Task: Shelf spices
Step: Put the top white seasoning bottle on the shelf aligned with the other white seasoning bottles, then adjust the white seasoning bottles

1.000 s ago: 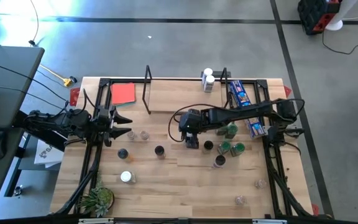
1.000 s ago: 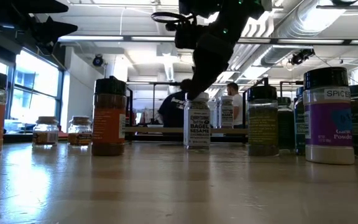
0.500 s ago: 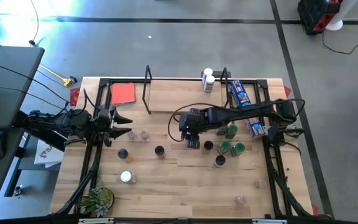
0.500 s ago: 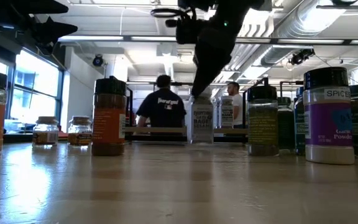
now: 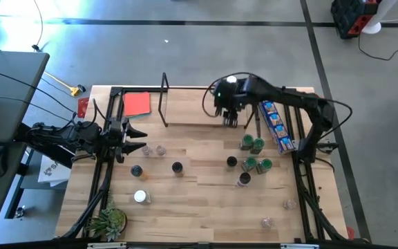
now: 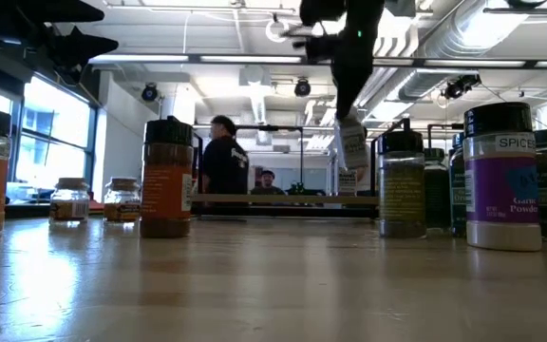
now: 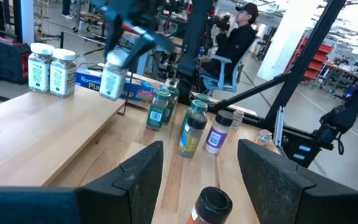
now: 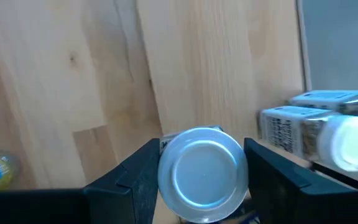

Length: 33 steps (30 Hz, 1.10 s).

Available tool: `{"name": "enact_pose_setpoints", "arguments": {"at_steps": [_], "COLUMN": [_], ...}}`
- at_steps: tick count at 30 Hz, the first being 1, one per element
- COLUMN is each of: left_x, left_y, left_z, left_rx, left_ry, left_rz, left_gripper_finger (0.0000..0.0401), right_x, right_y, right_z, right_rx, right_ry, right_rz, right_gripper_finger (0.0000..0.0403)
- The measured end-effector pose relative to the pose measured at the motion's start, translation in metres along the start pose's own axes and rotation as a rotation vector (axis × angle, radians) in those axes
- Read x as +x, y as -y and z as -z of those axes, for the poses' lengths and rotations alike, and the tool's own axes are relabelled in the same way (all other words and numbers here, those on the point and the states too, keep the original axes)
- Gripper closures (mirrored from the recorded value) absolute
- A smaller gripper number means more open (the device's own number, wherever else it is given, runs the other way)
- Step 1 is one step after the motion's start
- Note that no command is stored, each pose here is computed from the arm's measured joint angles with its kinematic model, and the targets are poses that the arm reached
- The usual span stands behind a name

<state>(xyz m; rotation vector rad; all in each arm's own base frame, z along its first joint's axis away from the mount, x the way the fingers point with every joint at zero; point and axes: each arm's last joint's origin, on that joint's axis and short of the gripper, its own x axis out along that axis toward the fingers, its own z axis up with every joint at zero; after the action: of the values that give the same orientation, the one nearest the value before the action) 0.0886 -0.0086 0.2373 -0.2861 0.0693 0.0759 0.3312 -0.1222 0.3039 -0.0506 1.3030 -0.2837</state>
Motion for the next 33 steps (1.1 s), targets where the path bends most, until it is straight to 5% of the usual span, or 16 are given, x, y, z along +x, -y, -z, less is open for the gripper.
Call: {"name": "enact_pose_setpoints", "arguments": {"at_steps": [11, 22, 33], "left_x": [0.000, 0.000, 0.000], "left_y": [0.000, 0.000, 0.000], "left_z": [0.001, 0.000, 0.000], "left_rx": [-0.005, -0.008, -0.009], "left_ry": [-0.007, -0.004, -0.003], "left_rz": [-0.003, -0.002, -0.001], "left_gripper_finger": [0.0199, 0.0199, 0.0199], "right_x": [0.022, 0.023, 0.022], "right_y": [0.046, 0.051, 0.051], "right_z": [0.012, 0.014, 0.013], "right_rx": [0.082, 0.144, 0.148], "right_ry": [0.035, 0.027, 0.030], "right_rz": [-0.002, 0.037, 0.039], "right_gripper_finger": [0.0216, 0.0177, 0.0199]}}
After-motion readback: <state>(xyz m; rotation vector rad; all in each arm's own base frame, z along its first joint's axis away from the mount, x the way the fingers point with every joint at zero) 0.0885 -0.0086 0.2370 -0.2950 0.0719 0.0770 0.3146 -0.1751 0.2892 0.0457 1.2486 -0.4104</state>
